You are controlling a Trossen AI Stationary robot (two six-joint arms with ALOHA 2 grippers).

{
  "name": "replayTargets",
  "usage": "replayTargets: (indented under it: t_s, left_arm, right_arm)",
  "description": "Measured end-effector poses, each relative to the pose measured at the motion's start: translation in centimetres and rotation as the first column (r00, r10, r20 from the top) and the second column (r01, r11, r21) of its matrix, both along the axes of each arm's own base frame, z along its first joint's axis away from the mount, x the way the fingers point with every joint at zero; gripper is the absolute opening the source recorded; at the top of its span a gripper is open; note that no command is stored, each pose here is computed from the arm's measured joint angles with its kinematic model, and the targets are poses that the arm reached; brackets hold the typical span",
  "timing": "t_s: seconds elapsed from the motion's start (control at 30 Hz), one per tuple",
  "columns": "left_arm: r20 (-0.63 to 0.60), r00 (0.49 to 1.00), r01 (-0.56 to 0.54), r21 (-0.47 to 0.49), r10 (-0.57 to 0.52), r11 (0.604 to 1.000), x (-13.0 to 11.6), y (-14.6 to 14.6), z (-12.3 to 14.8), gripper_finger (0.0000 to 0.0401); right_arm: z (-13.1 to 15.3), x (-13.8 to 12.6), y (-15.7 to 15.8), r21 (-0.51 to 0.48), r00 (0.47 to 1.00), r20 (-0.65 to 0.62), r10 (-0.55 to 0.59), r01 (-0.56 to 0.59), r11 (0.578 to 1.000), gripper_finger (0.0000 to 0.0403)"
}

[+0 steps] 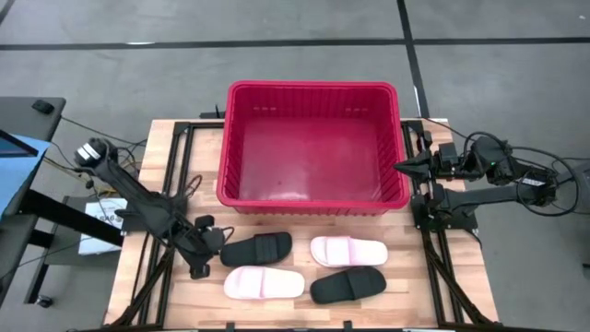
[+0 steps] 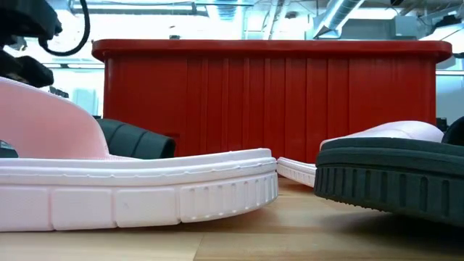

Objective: Pick and place slides into bin
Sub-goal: Put the left pink slide into the bin

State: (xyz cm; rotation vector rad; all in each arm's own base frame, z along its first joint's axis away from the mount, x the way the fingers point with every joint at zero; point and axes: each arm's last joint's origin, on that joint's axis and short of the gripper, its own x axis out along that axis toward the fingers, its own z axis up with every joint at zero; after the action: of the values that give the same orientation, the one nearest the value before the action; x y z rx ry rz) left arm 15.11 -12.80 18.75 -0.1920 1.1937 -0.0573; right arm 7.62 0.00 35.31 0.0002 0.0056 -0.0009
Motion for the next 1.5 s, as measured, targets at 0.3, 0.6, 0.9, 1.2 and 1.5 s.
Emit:
replayTargets:
  t_s: [0.3,0.6,0.9,1.2,1.5]
  left_arm:
    - [-0.07,0.995,0.08,0.086,-0.074,0.993,0.3,-0.7,-1.8,0.0]
    - [-0.057,0.985,0.17,0.128,-0.164,0.977,0.2,-1.0,-1.4,0.0]
    - [0.018,0.949,0.289,0.351,-0.315,0.891,0.3,-1.8,0.8,0.0]
    - [0.003,0.804,0.498,0.543,-0.595,0.676,0.8,-2.6,2.5,0.0]
    - [-0.02,0.75,0.579,0.502,-0.661,0.642,1.0,-2.6,2.5,0.0]
  right_arm:
    - [0.0,0.0,0.0,0.0,1.0,-0.001,0.0,0.0,1.0,0.0]
    - [0.0,0.0,0.0,0.0,1.0,-0.001,-0.001,0.001,1.0,0.0]
    - [0.0,0.0,0.0,0.0,1.0,-0.001,0.0,0.0,1.0,0.0]
    - [0.0,0.0,0.0,0.0,1.0,-0.001,0.0,0.0,1.0,0.0]
    - [0.0,0.0,0.0,0.0,1.0,-0.002,0.0,0.0,1.0,0.0]
